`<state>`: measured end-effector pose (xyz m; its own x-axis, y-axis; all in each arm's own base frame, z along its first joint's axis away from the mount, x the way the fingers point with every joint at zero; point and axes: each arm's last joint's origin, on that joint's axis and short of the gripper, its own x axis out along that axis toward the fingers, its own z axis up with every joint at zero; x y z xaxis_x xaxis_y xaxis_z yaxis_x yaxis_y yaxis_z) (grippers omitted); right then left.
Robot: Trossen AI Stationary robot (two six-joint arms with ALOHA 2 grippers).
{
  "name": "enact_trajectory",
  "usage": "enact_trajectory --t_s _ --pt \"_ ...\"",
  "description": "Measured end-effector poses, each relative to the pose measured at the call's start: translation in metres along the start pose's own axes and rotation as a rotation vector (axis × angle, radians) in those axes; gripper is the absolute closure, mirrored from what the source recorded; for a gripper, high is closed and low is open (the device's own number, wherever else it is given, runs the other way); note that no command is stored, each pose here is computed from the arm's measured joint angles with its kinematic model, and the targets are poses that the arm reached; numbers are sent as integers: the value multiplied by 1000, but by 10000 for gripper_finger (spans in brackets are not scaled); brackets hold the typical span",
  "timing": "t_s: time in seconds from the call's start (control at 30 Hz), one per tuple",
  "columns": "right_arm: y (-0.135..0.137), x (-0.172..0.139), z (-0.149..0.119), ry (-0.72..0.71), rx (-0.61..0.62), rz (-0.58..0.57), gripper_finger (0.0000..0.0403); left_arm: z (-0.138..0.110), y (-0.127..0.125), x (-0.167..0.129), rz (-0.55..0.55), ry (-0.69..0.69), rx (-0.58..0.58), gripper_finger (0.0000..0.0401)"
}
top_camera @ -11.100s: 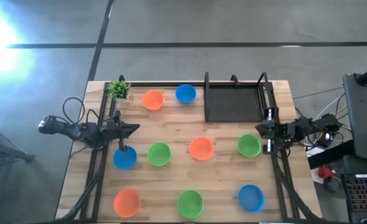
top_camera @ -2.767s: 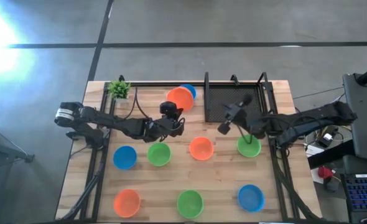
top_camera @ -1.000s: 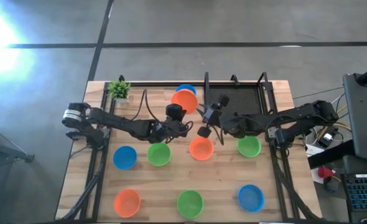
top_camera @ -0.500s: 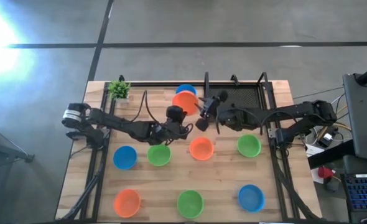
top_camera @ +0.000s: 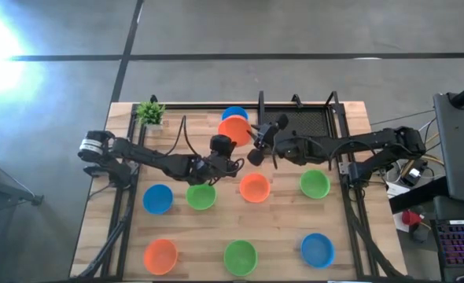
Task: Pick & Place Mini bowls
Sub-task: Put the top orange bowl on the shelf
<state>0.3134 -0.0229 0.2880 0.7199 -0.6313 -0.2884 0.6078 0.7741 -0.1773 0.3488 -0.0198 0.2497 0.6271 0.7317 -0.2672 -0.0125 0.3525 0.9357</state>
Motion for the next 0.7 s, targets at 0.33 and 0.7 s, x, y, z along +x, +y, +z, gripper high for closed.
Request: enact_trajectory --t_s 0.33,0.7 --pt "-1 0 0 -2 4 -9 390 1 0 -1 2 -6 -10 401" --pt "-1 0 0 1 -1 -8 394 2 0 -1 -2 -14 -29 384"
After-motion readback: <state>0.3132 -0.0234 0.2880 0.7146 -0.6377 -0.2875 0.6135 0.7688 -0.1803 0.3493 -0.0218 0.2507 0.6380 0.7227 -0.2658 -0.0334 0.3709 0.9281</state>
